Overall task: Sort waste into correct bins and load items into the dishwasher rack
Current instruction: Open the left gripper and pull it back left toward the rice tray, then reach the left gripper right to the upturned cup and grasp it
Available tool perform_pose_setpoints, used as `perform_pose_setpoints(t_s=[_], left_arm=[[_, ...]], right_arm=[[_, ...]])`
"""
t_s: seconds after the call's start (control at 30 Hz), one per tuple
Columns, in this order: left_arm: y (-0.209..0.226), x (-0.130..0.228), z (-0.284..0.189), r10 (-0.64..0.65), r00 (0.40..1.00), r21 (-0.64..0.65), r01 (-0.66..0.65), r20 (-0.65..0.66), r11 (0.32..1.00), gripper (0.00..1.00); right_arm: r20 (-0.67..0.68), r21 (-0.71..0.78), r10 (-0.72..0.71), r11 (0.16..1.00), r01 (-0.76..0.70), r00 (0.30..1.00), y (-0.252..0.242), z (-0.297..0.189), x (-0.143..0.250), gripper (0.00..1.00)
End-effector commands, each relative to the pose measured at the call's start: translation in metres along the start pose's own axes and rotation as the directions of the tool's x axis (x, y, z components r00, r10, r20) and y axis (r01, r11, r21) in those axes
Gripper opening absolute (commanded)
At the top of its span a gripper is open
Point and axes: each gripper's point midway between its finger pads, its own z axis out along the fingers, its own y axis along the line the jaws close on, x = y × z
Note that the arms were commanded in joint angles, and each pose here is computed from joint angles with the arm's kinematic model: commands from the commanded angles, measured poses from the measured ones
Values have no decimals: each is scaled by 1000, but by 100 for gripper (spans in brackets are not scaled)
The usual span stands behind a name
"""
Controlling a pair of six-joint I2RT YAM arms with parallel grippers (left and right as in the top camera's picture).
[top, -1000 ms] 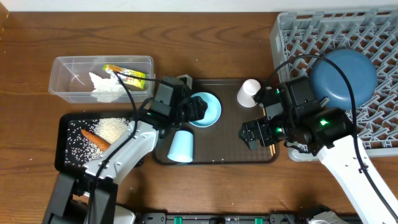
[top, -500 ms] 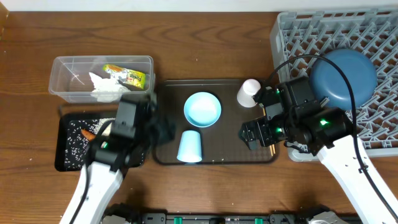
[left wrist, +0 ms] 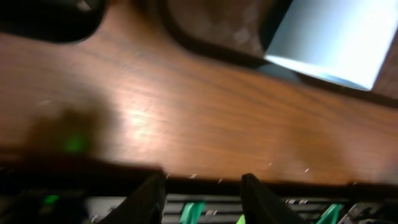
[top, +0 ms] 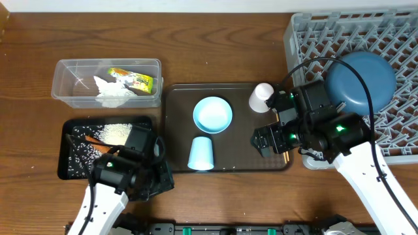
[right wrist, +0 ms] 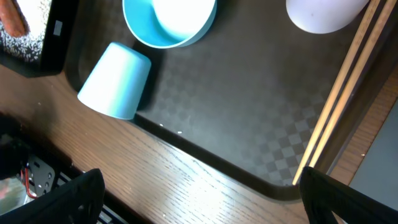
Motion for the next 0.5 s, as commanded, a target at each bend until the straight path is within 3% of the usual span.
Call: perform_pose_setpoints(t_s=[0.0, 0.2, 0.47], left_arm=[[-7, 7, 12, -9, 999, 64, 12, -42, 998, 39], [-4, 4, 39, -63, 997, 96, 66, -36, 993, 27], [-11, -12, 62, -138, 990, 178, 132, 26, 975, 19]], right_arm=[[-2, -11, -20, 1000, 20, 1000, 7, 1, -1, 99], [-2, -11, -20, 1000, 20, 1000, 7, 1, -1, 99], [-2, -11, -20, 1000, 20, 1000, 7, 1, -1, 99]])
